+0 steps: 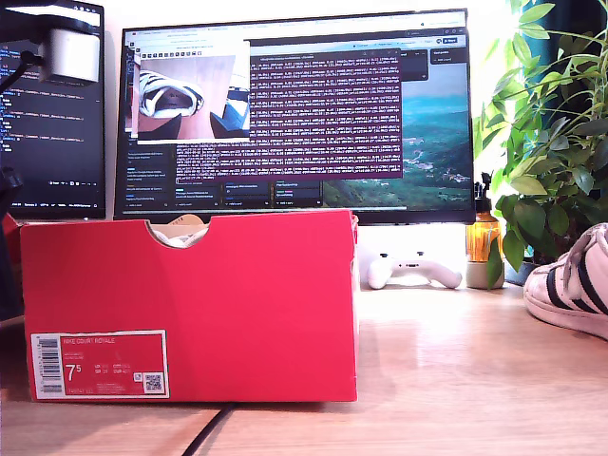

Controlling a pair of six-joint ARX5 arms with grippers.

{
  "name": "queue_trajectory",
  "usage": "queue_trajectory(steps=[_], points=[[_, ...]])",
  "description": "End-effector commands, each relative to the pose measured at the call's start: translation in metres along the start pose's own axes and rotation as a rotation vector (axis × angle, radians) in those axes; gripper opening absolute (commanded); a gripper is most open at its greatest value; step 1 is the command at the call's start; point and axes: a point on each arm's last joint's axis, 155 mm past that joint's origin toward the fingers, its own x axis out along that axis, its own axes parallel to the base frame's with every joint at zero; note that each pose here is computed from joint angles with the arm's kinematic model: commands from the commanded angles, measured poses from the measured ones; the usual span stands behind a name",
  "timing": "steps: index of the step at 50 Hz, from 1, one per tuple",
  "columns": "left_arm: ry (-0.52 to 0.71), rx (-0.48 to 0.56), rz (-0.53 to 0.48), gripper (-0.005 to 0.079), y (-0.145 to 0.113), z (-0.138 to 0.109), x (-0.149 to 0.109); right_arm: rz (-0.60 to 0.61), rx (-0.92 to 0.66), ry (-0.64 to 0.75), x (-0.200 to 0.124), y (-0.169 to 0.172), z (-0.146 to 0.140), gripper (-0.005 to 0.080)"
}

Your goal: Pack the white shoes by picking the first shoe and placing it inside the red shoebox, left side, then picking and rotating the second shoe and placing it in the shoebox

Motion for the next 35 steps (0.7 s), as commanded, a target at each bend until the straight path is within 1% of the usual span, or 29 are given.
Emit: queue_trajectory(steps=[1, 10, 19, 35], points=[[0.01, 0.013, -0.005, -0.0018, -0.002, -0.002, 0.003, -0.052, 0.007, -0.001, 0.013, -0.012, 0.001, 0.0457], [0.01, 0.013, -0.005, -0.0018, -0.002, -0.002, 0.003, -0.064, 0.011, 0.012, 0.025, -0.017, -0.001, 0.0457], [0.01, 0.013, -0.005, -0.0018, -0.002, -0.002, 0.003, -0.031, 0.016, 0.024, 0.034, -0.01, -0.004, 0.0457], [0.01, 0.013, -0.005, -0.0018, -0.002, -0.002, 0.003, -0.031, 0.021, 0.034, 0.051, -0.014, -0.008, 0.0457]])
